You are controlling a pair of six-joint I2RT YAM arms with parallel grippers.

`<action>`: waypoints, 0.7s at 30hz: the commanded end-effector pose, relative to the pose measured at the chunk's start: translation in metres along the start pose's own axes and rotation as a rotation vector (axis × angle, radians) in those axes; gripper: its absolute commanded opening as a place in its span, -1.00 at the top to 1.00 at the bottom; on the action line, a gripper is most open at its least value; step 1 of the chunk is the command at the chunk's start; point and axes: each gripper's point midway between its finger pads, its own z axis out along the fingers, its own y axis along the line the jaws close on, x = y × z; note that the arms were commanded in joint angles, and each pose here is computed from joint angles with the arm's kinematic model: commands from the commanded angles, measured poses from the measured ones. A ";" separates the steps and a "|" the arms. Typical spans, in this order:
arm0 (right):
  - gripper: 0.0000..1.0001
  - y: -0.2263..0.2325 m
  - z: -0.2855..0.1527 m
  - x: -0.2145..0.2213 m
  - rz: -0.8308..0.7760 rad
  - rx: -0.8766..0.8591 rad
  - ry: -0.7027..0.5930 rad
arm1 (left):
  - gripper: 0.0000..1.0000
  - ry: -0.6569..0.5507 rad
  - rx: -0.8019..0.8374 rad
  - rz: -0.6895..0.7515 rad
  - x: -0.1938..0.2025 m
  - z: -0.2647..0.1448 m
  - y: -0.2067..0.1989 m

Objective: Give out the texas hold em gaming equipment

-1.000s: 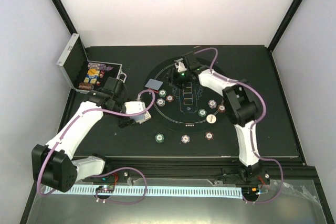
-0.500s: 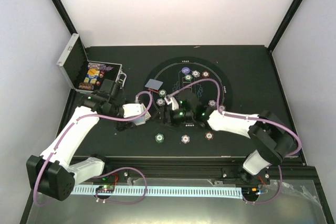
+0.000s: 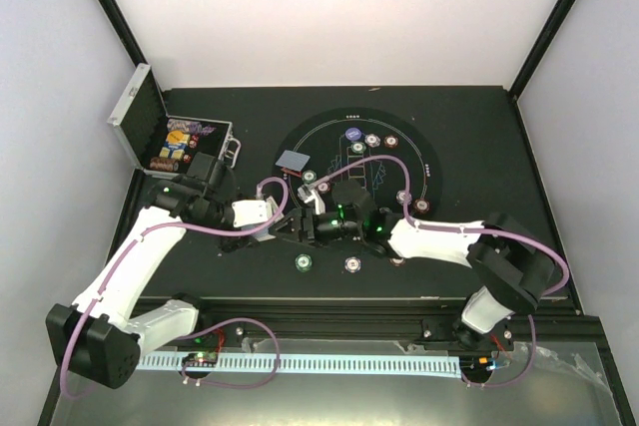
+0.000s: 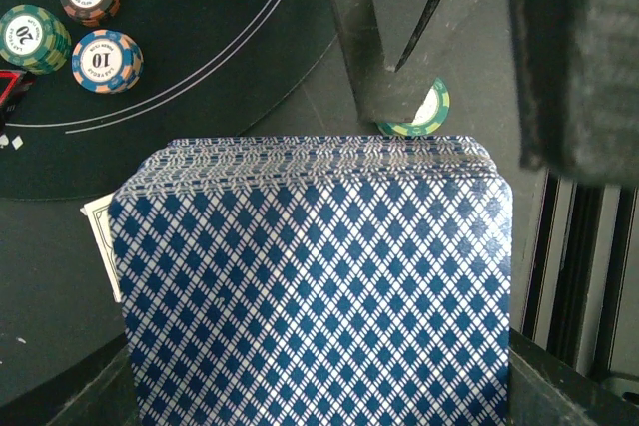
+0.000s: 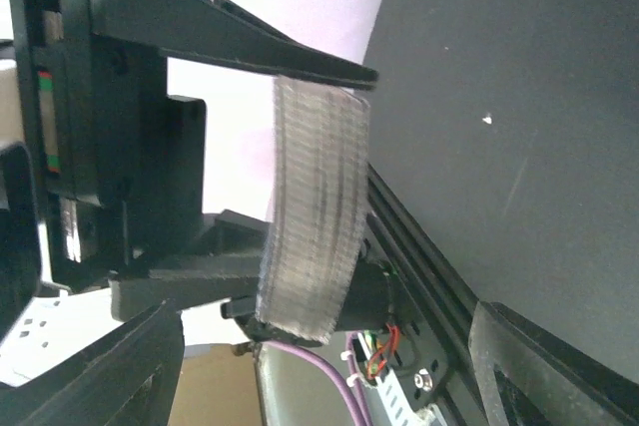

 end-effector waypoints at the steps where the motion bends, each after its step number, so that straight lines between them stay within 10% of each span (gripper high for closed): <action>1: -0.62 0.019 0.010 -0.010 -0.024 -0.067 0.003 | 0.97 -0.048 -0.004 0.041 -0.015 -0.012 -0.001; 21: -0.46 -0.001 0.059 -0.025 0.037 -0.079 0.085 | 0.97 -0.039 -0.006 0.054 -0.016 -0.010 -0.001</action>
